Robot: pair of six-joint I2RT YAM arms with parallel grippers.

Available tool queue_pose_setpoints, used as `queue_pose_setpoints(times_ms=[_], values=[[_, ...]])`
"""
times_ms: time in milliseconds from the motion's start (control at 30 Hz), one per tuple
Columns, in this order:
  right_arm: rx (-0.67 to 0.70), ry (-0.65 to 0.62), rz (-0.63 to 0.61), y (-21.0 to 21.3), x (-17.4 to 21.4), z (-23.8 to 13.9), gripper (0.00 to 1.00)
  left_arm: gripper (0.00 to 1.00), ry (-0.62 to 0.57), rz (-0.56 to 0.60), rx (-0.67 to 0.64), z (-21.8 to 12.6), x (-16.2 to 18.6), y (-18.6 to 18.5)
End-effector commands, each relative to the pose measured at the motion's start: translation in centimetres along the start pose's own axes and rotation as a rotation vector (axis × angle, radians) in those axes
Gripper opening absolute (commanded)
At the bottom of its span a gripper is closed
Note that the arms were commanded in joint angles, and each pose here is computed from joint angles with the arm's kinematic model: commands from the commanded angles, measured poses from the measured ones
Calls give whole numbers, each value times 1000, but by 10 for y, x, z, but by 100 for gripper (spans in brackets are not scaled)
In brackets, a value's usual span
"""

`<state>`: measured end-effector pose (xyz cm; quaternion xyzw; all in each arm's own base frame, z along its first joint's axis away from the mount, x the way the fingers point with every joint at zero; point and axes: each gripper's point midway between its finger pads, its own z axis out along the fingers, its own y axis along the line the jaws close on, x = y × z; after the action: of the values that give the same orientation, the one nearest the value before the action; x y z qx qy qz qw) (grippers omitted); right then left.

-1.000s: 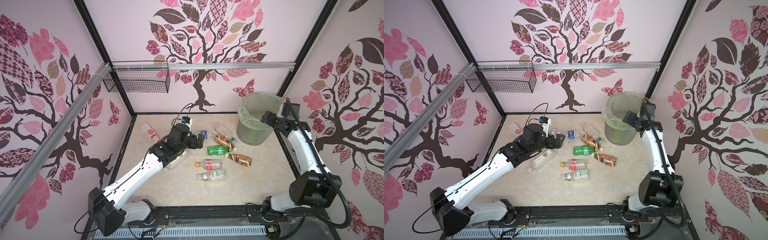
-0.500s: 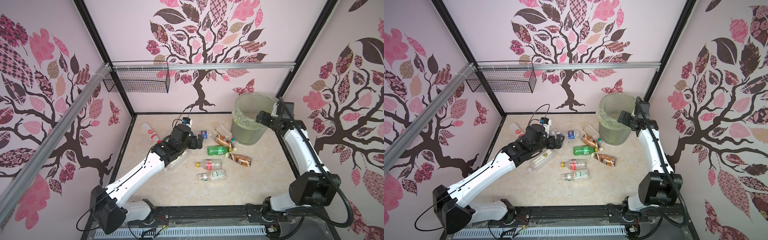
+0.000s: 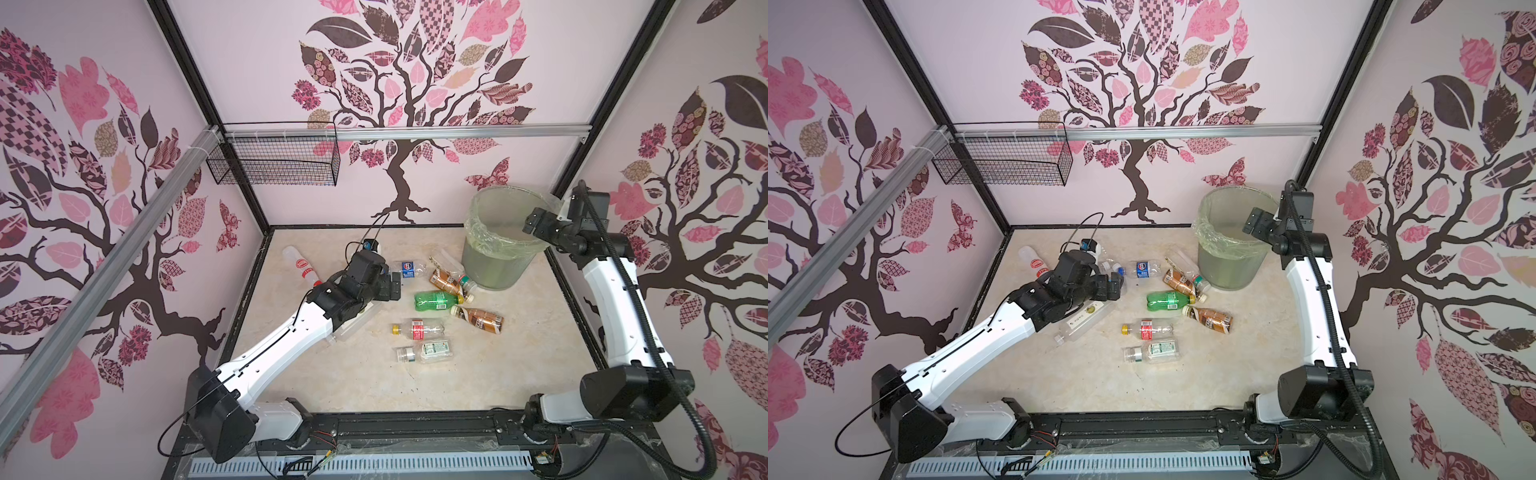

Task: Throw the plastic bottles in the bin

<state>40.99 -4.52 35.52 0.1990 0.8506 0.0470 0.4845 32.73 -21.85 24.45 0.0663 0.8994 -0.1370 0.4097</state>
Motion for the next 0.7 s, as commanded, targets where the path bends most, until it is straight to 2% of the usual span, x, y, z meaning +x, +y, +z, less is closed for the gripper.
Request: queue_pose_setpoints(times_ms=[0, 167, 367, 433, 533, 667], values=[[-16, -58, -51, 10, -12, -44, 99, 98, 27, -8, -17, -4, -4, 0], [11, -51, -218, 45, 29, -61, 99, 98, 108, -27, 2, 0, 13, -3], [24, 19, -451, 77, 115, -71, 99, 98, 147, -70, 178, -4, 31, -27], [33, 61, -495, 77, 150, -66, 100, 98, 146, -78, 222, -6, 36, -32], [-4, 170, -476, 69, 206, -47, 99, 98, 133, -94, 272, -10, 38, -37], [90, 263, -548, 37, 253, -25, 100, 98, 151, -110, 304, -11, 47, -40]])
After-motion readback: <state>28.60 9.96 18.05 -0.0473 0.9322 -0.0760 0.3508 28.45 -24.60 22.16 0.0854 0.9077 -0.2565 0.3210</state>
